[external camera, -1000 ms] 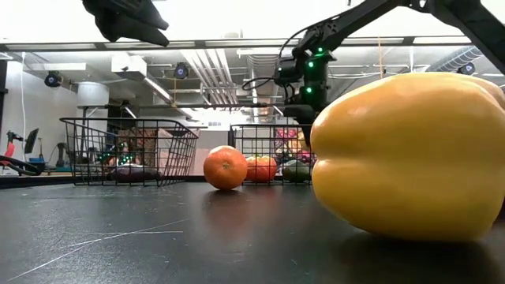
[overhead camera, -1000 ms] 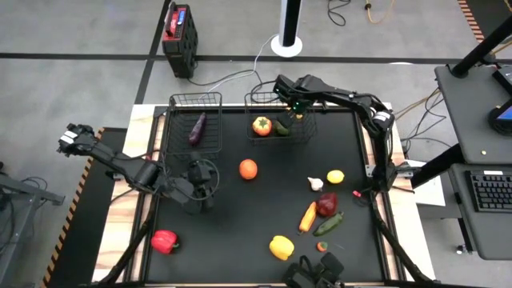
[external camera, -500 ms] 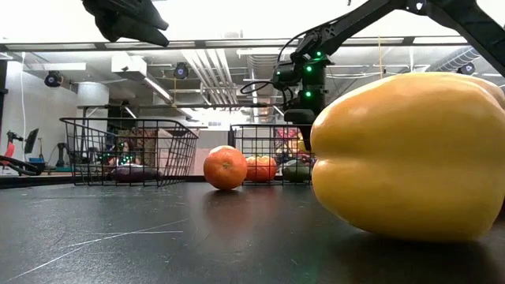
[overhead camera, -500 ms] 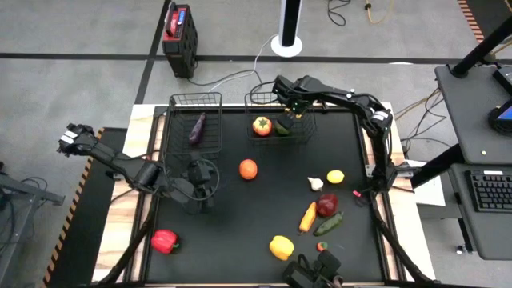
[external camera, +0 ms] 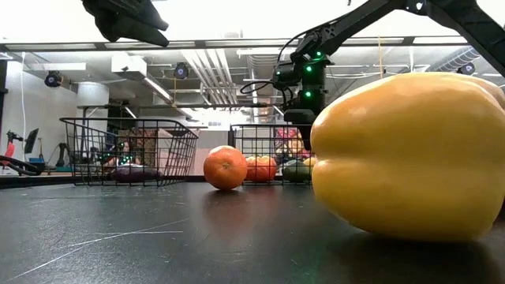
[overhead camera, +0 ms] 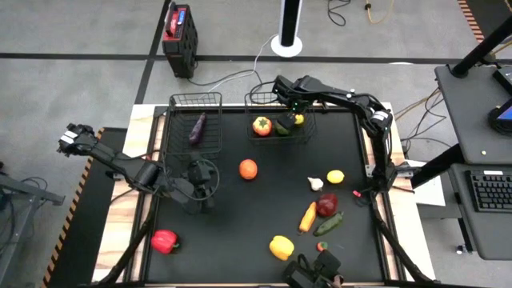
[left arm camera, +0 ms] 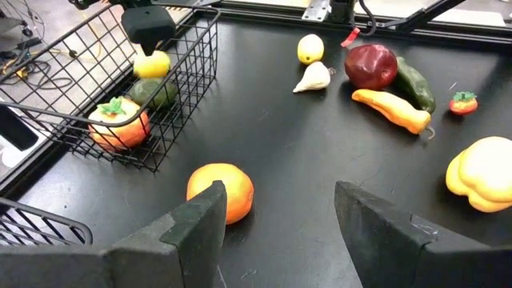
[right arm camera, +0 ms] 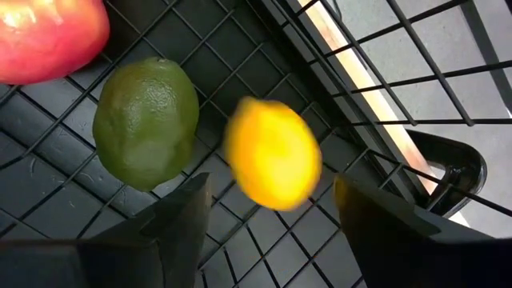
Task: Sort produce into baskets
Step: Put the left yellow lemon into the right black wire basket, then put the white garlic into the left black wire basket
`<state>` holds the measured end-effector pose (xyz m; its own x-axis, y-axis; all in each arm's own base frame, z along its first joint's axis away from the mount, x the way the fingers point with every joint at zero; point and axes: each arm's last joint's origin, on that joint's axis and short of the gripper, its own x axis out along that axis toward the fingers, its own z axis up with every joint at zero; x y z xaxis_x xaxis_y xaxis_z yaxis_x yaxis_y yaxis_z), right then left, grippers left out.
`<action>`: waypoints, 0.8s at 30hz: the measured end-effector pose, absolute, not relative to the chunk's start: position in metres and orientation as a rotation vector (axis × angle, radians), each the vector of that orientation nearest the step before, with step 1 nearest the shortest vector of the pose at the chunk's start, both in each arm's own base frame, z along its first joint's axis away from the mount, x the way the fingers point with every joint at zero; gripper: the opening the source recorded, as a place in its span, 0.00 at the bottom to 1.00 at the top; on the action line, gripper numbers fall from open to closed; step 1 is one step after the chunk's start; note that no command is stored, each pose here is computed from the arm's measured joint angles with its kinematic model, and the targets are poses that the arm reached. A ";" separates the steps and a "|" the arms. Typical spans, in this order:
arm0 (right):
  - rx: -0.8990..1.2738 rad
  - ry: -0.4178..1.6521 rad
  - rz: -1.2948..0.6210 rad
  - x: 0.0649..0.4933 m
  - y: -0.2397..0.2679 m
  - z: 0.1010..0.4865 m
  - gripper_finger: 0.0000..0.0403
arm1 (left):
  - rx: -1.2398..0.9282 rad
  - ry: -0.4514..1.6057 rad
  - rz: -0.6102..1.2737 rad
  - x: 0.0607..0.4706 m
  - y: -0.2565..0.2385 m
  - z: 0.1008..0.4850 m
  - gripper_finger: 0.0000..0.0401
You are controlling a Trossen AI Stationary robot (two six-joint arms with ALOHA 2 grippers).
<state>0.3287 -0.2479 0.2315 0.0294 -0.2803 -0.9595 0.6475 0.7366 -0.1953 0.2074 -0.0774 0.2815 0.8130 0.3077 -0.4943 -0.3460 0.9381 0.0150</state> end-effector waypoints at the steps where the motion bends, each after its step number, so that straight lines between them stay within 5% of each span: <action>1: 0.333 1.365 -0.736 0.329 -0.248 0.232 0.63 | -0.077 0.514 0.349 0.207 -0.077 0.282 0.53; 12: 0.331 1.344 -0.741 0.329 -0.248 0.241 0.63 | -0.076 0.516 0.349 0.207 -0.077 0.281 0.53; 24: 0.295 1.163 -0.723 0.327 -0.202 0.319 0.61 | -0.112 0.557 0.378 0.217 -0.082 0.268 0.53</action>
